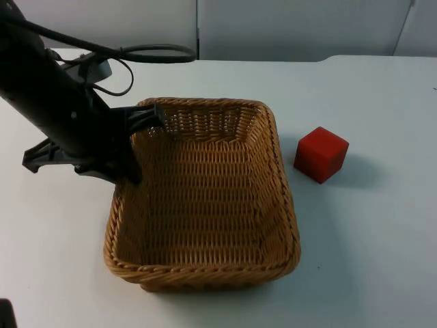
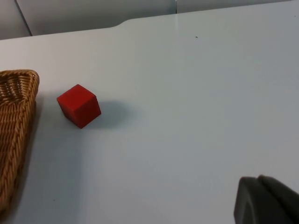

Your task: Pick up the basket with the left hand and place the cube into the basket with the right hand.

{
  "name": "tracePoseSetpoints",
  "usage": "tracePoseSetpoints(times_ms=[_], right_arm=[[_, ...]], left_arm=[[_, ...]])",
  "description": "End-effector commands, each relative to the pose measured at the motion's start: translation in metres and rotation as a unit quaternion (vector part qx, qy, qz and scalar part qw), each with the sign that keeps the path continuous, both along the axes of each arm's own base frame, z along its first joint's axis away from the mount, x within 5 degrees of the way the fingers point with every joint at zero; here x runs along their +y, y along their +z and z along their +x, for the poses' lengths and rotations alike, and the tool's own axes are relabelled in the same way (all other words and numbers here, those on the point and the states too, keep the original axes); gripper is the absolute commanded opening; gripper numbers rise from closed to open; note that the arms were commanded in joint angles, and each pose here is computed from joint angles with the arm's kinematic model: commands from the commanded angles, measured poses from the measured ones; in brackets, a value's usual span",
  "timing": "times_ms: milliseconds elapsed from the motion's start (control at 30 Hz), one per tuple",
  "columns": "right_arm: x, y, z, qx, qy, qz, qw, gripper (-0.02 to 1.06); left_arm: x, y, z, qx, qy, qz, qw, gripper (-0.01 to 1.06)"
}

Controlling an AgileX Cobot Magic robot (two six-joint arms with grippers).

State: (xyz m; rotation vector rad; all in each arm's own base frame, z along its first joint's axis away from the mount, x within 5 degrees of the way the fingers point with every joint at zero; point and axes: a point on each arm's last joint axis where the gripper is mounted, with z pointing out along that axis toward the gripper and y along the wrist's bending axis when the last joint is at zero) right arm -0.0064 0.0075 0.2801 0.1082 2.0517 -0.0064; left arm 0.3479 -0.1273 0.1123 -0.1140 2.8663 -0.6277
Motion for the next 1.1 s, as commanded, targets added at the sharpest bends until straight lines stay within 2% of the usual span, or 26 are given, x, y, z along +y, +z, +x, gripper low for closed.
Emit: tracePoseSetpoints(times_ms=[0, 267, 400, 767, 1067], right_arm=[[0.000, -0.001, 0.000, -0.006, -0.002, 0.001, 1.0000, 0.00], [0.000, -0.001, 0.000, -0.006, -0.002, 0.001, 1.0000, 0.00], [0.000, -0.001, 0.000, -0.006, -0.002, 0.001, 1.0000, 0.00], [0.000, -0.001, 0.000, -0.006, -0.002, 0.001, 1.0000, 0.00], [0.000, -0.001, 0.000, -0.006, -0.002, 0.001, 1.0000, 0.00]], left_arm=[[-0.002, 0.000, 0.000, -0.004, -0.008, 0.004, 1.000, 0.00], [-0.004, 0.024, 0.012, 0.025, -0.042, -0.036, 0.998, 0.00], [-0.005, 0.042, 0.018, 0.014, -0.044, -0.049, 0.998, 0.00], [0.032, 0.089, 0.020, -0.017, 0.003, -0.076, 0.997, 0.00], [0.031, 0.097, 0.020, -0.019, 0.018, -0.104, 0.994, 0.00]])
